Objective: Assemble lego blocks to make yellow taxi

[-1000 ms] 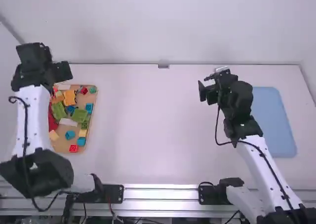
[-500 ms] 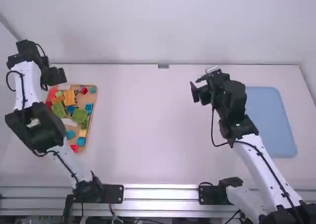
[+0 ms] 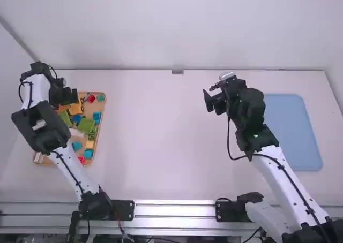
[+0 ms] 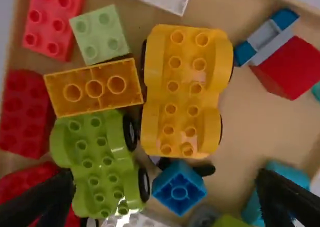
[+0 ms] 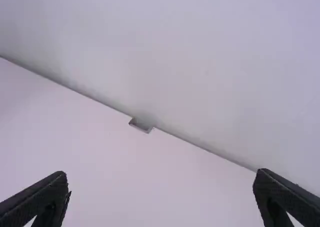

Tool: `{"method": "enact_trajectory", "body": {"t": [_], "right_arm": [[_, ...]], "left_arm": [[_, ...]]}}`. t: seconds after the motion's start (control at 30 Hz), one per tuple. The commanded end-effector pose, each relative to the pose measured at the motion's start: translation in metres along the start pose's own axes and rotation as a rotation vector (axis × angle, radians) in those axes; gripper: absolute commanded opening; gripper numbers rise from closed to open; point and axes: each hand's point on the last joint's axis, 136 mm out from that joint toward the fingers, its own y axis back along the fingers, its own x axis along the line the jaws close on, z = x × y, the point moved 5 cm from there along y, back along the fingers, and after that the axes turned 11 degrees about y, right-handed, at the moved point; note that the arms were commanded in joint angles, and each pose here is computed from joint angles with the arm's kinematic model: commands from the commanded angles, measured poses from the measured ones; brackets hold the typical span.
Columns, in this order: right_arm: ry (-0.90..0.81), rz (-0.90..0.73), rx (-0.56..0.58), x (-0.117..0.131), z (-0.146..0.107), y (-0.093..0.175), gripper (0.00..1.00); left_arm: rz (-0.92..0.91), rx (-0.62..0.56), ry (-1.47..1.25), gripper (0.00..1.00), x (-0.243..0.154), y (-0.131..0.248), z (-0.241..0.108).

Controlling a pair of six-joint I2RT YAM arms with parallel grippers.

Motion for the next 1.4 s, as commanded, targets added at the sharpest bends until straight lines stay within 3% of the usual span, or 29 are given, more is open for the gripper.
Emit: {"method": "enact_trajectory", "body": {"t": [0.0, 0.07, 0.2, 0.83, 1.37], "right_arm": [[0.003, -0.014, -0.036, -0.006, 0.016, 0.002, 0.99], [0.004, -0.013, -0.036, -0.006, 0.016, 0.002, 0.99], [0.003, -0.011, -0.037, -0.006, 0.016, 0.002, 0.99], [0.003, -0.01, -0.033, -0.005, 0.016, 0.002, 0.99], [0.002, -0.012, -0.03, -0.006, 0.015, 0.002, 0.98]], "left_arm": [[-0.012, -0.004, 0.011, 0.88, -0.003, -0.004, 0.003], [-0.008, -0.009, 0.025, 0.8, -0.002, -0.007, 0.004], [-0.013, 0.0, 0.027, 0.77, -0.003, -0.011, 0.001], [-0.054, 0.027, 0.02, 0.77, -0.01, -0.039, -0.014], [-0.059, -0.018, -0.024, 0.78, -0.015, -0.061, -0.016]]}}
